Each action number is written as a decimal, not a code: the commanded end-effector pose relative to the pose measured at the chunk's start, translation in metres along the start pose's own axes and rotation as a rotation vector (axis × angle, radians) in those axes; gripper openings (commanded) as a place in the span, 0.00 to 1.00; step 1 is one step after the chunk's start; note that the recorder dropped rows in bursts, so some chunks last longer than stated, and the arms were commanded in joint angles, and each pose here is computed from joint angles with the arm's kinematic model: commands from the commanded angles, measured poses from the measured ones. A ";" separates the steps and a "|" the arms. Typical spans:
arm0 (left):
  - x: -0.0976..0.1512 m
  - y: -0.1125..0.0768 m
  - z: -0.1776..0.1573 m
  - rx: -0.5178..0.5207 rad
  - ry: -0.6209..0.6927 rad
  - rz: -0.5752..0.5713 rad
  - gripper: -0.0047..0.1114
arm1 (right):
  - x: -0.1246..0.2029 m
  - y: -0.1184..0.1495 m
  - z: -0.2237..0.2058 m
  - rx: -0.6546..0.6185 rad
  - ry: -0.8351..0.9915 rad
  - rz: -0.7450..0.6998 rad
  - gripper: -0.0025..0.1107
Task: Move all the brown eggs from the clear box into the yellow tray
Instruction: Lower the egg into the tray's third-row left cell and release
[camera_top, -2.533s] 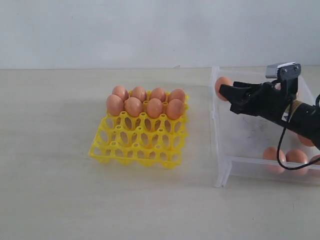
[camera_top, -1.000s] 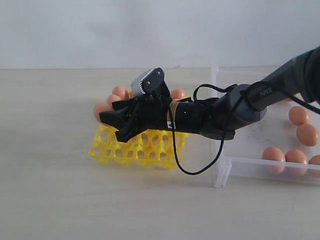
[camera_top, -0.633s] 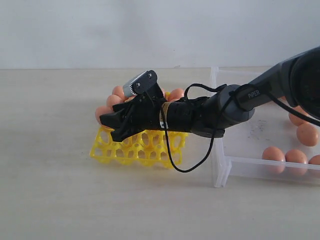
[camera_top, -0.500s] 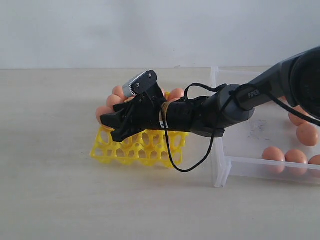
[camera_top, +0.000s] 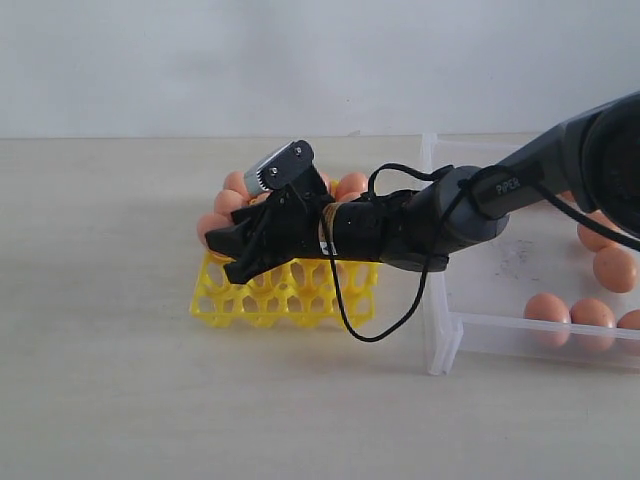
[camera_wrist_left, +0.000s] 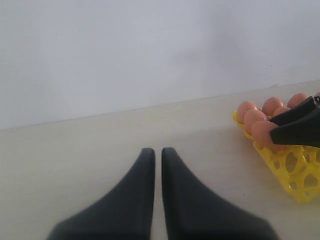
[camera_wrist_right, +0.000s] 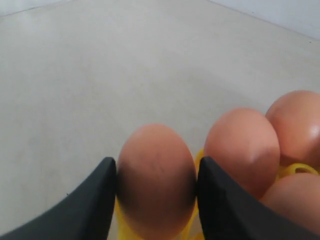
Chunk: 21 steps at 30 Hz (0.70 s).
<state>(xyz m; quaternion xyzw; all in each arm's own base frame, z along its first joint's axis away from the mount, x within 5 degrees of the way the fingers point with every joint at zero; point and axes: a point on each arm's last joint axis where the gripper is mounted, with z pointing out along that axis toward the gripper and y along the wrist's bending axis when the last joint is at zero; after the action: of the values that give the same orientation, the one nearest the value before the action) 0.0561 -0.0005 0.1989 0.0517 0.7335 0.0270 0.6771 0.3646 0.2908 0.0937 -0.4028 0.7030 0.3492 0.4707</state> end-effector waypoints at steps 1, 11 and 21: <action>0.001 0.000 0.000 0.006 0.000 -0.007 0.07 | 0.008 -0.003 -0.001 0.029 0.055 0.017 0.40; 0.001 0.000 0.000 0.006 0.000 -0.007 0.07 | 0.008 -0.003 -0.001 0.037 0.065 0.009 0.42; 0.001 0.000 0.000 0.006 0.000 -0.007 0.07 | 0.009 -0.004 -0.001 0.044 0.075 -0.014 0.67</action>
<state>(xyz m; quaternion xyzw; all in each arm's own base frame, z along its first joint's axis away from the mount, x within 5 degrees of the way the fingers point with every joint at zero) 0.0561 -0.0005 0.1989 0.0517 0.7335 0.0270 0.6771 0.3658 0.2888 0.0898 -0.4057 0.7163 0.3305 0.4616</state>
